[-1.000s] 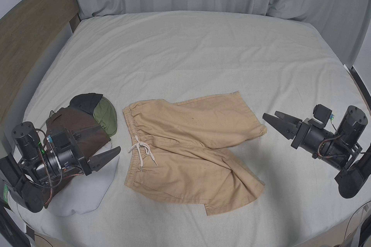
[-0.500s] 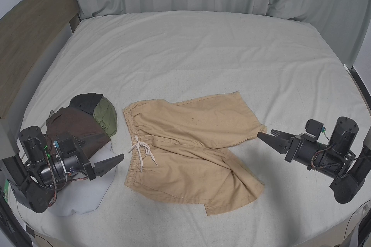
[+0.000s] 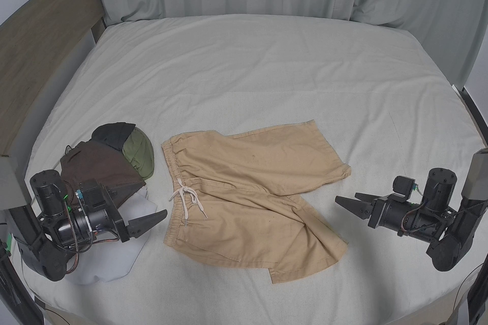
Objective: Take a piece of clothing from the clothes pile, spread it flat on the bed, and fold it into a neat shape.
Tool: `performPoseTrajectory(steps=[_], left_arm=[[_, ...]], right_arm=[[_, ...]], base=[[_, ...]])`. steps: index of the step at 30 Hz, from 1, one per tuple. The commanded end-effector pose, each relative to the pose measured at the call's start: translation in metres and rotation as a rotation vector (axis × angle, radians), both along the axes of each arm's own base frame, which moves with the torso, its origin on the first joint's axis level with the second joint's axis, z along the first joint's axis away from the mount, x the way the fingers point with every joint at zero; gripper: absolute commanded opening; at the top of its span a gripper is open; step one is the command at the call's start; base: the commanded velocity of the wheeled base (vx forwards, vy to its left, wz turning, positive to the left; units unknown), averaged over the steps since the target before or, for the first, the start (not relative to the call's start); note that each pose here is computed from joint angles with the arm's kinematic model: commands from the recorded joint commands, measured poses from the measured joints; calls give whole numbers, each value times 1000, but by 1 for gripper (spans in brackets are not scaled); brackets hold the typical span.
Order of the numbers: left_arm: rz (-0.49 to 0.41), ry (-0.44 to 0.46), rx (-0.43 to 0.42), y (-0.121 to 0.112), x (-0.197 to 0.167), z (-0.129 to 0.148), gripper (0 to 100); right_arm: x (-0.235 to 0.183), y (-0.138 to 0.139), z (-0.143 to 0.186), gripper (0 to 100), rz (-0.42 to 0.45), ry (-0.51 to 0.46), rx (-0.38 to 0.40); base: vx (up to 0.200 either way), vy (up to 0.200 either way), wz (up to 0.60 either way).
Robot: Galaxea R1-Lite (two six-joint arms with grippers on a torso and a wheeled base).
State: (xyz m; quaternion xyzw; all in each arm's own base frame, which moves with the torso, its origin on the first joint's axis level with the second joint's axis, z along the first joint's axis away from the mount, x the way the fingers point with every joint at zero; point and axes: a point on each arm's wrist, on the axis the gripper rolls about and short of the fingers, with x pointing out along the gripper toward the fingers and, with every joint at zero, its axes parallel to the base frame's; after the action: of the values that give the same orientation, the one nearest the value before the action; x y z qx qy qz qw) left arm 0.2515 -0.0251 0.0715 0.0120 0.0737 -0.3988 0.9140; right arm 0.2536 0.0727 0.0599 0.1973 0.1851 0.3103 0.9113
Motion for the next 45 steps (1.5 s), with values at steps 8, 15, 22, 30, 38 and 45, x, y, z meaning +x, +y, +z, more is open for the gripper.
performPoseTrajectory(steps=[8,15,22,30,38,45], left_arm=[[-3,61,10,0,5,-18,100],[3,58,10,1,6,-18,100],[3,56,10,1,6,-18,100],[8,55,11,1,7,-17,100],[8,55,11,1,6,-17,100],[11,41,11,2,9,-16,100]], right_arm=[[-4,-10,-34,100,-30,149,-43],[-5,-17,-45,100,-52,196,-53],[-5,-19,-59,100,-54,239,-84],[-3,-23,-74,100,-66,288,-97],[-5,-21,-92,100,-54,358,-111],[-7,-14,-99,100,-32,388,-109]], base=[[0,0,0],[0,0,0],[0,0,0],[0,0,0],[0,0,0],[0,0,0]])
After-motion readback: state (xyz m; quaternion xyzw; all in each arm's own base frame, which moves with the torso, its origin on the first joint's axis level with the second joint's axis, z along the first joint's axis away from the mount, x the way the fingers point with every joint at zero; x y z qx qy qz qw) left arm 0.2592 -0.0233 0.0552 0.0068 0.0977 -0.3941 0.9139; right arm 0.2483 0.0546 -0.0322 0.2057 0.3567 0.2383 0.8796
